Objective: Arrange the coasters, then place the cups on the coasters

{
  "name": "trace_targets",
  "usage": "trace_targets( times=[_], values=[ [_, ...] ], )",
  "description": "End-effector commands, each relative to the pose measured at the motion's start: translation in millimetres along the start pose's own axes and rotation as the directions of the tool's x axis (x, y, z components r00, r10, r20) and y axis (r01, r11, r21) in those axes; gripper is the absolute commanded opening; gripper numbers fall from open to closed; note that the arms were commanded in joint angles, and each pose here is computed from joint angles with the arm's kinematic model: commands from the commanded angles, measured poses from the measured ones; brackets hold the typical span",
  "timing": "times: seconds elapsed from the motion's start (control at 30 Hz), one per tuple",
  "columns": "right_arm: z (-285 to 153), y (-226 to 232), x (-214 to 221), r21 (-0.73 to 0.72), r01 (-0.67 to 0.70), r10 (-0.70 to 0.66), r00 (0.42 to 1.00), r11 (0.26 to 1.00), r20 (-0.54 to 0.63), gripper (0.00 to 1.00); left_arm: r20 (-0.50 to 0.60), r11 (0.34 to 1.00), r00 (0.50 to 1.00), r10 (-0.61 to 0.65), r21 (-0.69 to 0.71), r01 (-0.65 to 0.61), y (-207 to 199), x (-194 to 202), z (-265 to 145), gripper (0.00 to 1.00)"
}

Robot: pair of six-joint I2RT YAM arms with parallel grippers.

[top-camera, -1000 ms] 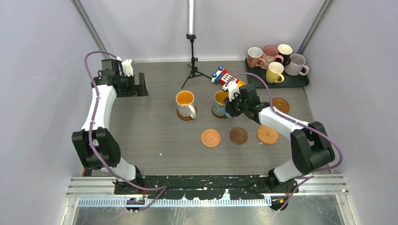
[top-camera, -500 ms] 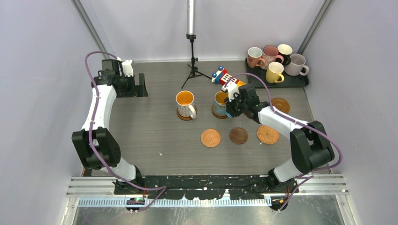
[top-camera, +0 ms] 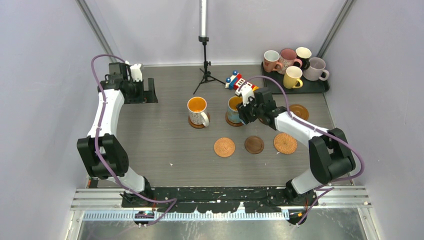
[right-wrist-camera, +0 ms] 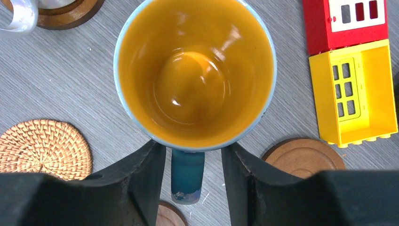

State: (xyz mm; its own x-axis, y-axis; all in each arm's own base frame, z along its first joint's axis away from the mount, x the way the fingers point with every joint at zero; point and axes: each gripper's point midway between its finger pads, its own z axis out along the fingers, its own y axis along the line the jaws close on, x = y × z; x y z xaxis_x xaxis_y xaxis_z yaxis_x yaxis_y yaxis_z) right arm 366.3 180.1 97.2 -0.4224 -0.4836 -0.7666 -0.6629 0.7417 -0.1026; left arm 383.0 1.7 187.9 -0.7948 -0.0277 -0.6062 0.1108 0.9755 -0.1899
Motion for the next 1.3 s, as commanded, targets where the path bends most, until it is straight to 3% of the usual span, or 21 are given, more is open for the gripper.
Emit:
trace_targets(
  times=[0.0,0.27,0.43,0.57,0.7,0.83,0.97,1.27],
  values=[
    [-16.1,-5.3,-38.3,0.018,0.046,-0.048,0.994,0.999,0.101,0.55,0.04,1.0,0.999,0.017,0.004,-0.017,-1.2,-14.2,-9.9,1.0],
    [-53.7,5.2,-47.1,-0.051,0.023,-0.019,0.997,0.998,0.077,0.64,0.041,1.0,0.999,0.019,0.015,-0.02,-3.8,-13.0,-11.6,1.0],
    [-90.6,-2.1,-80.8,-0.12,-0.12,0.136,0.982,0.986,0.134,0.69,0.033,1.0,0.999,0.02,0.016,-0.02,-4.0,-8.3,-11.2,1.0],
    [-115.7,-52.0,-114.0,-0.043,-0.212,0.216,0.949,0.976,0.229,0.7,0.037,1.0,0.999,0.017,0.021,-0.018,-5.0,-7.5,-11.4,1.0],
    [-136.3,-133.1,-130.5,0.079,-0.326,0.29,0.909,0.942,0.299,0.7,0.042,1.0,0.999,0.009,0.026,-0.01,-5.8,-9.7,-9.8,1.0],
    [-157.4,-229.1,-112.6,0.214,-0.463,0.377,0.86,0.86,0.345,0.7,0.04,1.0,0.999,-0.006,0.03,0.005,-5.9,-11.2,-7.0,1.0],
    [-169.3,-303.5,-82.9,0.319,-0.489,0.381,0.858,0.812,0.345,0.7,0.038,1.0,0.999,-0.016,0.027,0.015,-5.0,-10.9,-5.2,1.0],
    [-139.7,-384.4,2.2,0.408,-0.496,0.449,0.868,0.767,0.21,0.7,0.015,1.0,1.0,-0.022,0.013,0.022,-0.8,-6.4,0.9,1.0]
  ],
)
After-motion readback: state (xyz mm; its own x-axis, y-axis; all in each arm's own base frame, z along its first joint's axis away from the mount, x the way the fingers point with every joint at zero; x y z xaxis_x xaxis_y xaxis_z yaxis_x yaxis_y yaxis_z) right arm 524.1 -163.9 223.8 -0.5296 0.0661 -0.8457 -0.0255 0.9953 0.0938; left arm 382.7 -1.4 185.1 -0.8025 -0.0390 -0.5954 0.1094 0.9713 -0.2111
